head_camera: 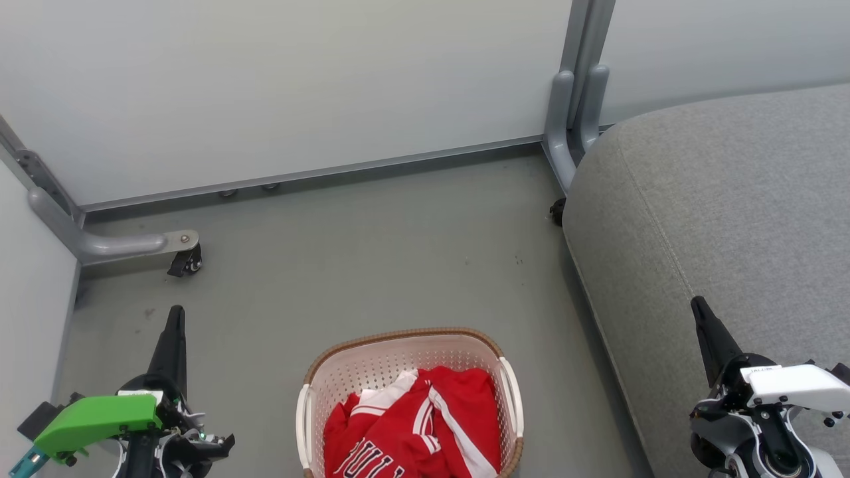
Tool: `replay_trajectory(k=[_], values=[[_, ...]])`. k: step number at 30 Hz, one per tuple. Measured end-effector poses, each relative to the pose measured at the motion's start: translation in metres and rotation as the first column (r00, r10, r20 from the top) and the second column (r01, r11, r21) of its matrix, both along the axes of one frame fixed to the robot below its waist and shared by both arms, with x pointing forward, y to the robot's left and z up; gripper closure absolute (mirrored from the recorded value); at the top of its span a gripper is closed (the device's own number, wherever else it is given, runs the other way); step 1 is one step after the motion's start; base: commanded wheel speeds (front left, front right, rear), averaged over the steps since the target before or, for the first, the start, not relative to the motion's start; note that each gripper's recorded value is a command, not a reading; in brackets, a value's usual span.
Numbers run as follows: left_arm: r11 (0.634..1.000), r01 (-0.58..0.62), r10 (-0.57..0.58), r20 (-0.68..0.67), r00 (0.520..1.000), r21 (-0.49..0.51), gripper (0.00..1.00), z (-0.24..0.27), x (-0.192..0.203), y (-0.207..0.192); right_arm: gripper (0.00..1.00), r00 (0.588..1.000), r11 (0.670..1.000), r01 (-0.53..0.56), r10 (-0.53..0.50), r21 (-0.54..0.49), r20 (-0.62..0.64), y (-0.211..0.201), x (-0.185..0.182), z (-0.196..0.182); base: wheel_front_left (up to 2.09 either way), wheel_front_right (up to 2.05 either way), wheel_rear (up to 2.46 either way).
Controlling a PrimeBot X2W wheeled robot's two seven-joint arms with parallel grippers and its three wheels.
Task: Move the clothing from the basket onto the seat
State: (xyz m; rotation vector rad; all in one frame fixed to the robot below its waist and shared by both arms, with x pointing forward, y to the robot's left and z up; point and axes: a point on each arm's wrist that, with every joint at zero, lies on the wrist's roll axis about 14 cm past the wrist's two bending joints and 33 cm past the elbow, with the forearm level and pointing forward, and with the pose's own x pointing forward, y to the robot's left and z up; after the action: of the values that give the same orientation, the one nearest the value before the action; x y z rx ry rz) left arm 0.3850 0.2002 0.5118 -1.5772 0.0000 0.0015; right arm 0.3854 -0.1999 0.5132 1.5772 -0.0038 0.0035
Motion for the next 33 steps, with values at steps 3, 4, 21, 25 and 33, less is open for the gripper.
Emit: replay_trajectory(k=[3, 4, 21, 25, 33], values=[[1.000, 0.000, 0.000, 0.000, 1.000, 0.000, 1.00, 0.000, 0.000, 0.000, 1.00, 1.000, 1.000, 0.000, 0.000, 0.000, 0.000, 0.000, 0.000, 0.000, 0.00, 0.00, 0.00], [1.000, 0.000, 0.000, 0.000, 1.000, 0.000, 1.00, 0.000, 0.000, 0.000, 1.00, 1.000, 1.000, 0.000, 0.000, 0.000, 0.000, 0.000, 0.000, 0.000, 0.00, 0.00, 0.00], [0.998, -0.007, 0.011, -0.064, 0.998, 0.063, 0.00, -0.020, -0.009, -0.004, 0.00, 0.997, 0.999, -0.006, 0.002, -0.052, -0.072, 0.009, -0.009, -0.024, 0.00, 0.00, 0.00], [0.988, -0.007, 0.015, -0.052, 0.999, 0.154, 0.00, -0.016, -0.009, -0.004, 0.00, 0.998, 0.988, -0.009, -0.002, -0.153, -0.070, 0.009, -0.009, -0.022, 0.00, 0.00, 0.00], [0.945, -0.004, 0.016, -0.034, 0.999, 0.328, 0.00, -0.007, -0.010, -0.007, 0.00, 0.999, 0.944, -0.020, 0.006, -0.331, -0.043, 0.014, -0.007, -0.012, 0.00, 0.00, 0.00]])
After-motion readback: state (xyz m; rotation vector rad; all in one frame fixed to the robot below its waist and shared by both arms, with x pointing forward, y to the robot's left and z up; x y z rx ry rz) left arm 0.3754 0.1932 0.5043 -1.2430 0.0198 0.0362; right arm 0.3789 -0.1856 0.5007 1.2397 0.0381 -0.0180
